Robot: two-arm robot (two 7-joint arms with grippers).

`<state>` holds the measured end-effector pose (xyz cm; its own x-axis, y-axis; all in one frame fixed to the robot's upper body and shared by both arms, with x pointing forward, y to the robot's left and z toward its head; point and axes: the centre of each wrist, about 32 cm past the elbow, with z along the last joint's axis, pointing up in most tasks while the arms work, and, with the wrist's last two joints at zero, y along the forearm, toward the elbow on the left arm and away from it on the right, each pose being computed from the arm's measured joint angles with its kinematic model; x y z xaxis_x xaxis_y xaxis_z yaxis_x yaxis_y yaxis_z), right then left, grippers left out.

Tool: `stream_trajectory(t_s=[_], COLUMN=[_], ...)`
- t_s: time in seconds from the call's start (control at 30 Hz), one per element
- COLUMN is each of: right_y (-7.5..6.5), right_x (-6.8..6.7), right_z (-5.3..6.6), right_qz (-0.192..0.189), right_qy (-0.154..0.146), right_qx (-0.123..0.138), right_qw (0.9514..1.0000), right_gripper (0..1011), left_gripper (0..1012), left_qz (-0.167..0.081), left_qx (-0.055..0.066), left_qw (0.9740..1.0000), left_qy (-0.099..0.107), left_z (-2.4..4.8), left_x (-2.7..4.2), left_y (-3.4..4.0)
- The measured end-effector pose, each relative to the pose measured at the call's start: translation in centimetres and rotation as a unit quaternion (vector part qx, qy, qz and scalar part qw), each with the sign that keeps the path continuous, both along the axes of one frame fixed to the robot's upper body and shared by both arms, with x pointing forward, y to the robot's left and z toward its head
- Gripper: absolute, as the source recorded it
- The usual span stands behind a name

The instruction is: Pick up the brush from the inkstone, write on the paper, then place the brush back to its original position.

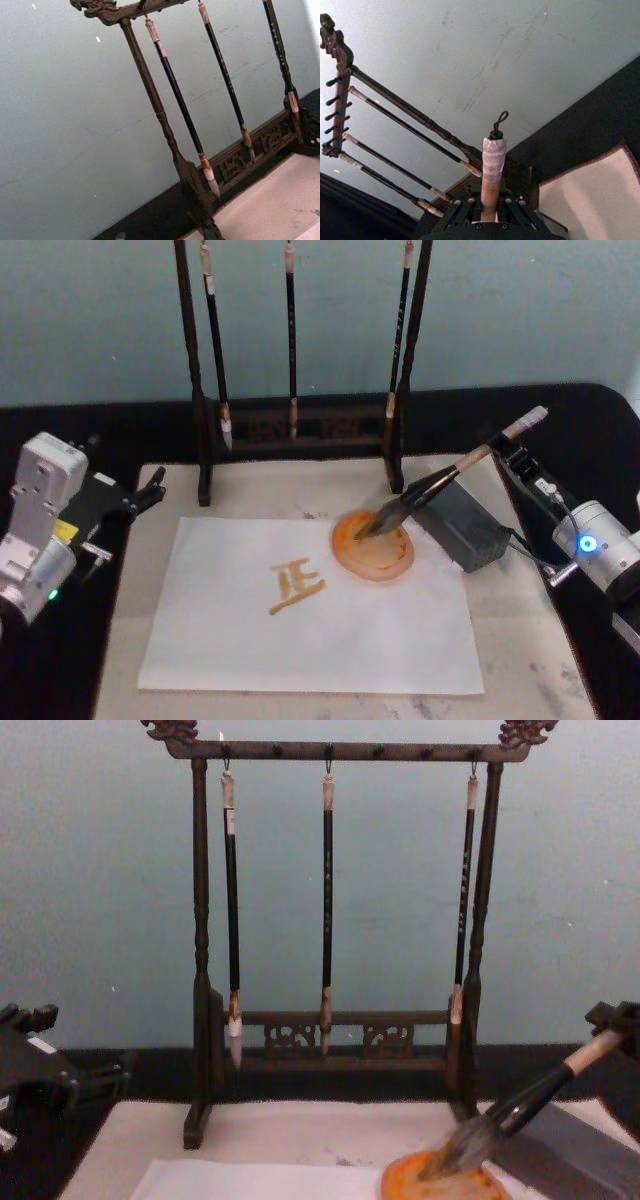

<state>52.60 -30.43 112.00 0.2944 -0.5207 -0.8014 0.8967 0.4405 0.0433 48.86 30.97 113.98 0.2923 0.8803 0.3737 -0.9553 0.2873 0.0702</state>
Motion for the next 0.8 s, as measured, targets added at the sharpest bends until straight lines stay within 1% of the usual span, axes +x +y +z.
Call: stream_trajectory(t_s=[0.37,0.8], right_y=[0.25,0.46], right_x=[0.05,0.12], right_z=[-0.39,-0.65], right_qz=[-0.005,-0.01], right_qy=[0.008,0.016], right_qx=[0.006,0.003], right_qw=[0.9999,0.9998], right_gripper=[165,165], left_gripper=[1010,1010], left_qz=[0.0,0.0], left_qx=[0.0,0.0], left_qw=[1.0,1.0], left_qy=[0.0,0.0], left_z=[0.0,0.0], left_x=[0.0,0.0], left_y=[0.0,0.0])
